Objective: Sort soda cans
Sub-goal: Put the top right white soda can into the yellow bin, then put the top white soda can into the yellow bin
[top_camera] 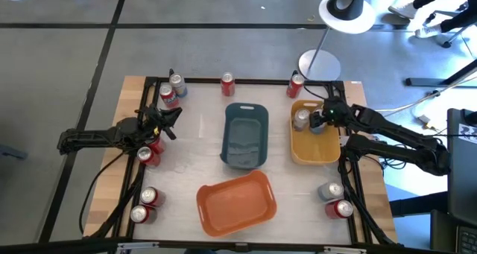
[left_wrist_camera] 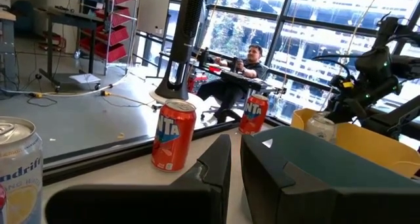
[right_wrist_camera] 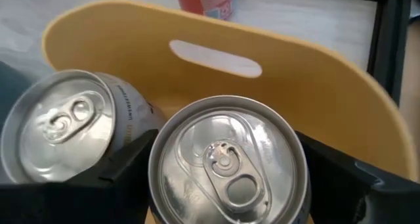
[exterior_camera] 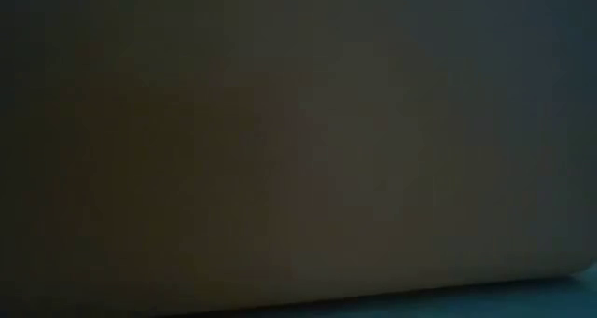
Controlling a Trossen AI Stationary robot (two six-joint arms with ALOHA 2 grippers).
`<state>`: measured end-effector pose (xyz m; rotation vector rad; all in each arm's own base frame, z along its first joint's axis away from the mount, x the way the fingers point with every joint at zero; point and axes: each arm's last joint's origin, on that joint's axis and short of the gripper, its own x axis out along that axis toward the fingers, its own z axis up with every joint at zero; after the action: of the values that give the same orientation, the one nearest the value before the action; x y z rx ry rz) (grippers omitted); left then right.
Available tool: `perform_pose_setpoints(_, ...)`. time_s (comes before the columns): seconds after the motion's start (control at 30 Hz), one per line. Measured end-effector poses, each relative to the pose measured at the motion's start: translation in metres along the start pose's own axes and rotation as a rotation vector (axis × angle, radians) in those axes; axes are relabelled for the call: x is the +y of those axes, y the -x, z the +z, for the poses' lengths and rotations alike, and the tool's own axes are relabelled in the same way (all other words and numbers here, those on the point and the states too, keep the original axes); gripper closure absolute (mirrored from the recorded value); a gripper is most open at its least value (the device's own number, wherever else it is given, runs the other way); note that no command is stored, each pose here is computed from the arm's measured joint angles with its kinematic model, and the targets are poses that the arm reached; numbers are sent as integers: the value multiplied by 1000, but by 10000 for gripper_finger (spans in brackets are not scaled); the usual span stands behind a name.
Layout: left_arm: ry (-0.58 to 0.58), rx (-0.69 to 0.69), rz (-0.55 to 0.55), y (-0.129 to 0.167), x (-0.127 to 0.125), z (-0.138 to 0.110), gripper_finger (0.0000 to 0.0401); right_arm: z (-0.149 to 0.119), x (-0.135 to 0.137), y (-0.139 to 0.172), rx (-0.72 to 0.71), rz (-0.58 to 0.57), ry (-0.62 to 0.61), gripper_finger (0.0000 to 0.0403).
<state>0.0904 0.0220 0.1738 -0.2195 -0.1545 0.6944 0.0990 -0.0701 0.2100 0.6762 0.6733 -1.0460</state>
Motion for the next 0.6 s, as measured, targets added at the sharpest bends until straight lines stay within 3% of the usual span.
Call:
perform_pose_setpoints(0.3,1,-1,0,0,0,0,372,-1,1,-1,6,23,-4,41)
perform_pose_setpoints(0.6,3,-4,0,0,0,0,372,13,5,16,-19,37,0,32)
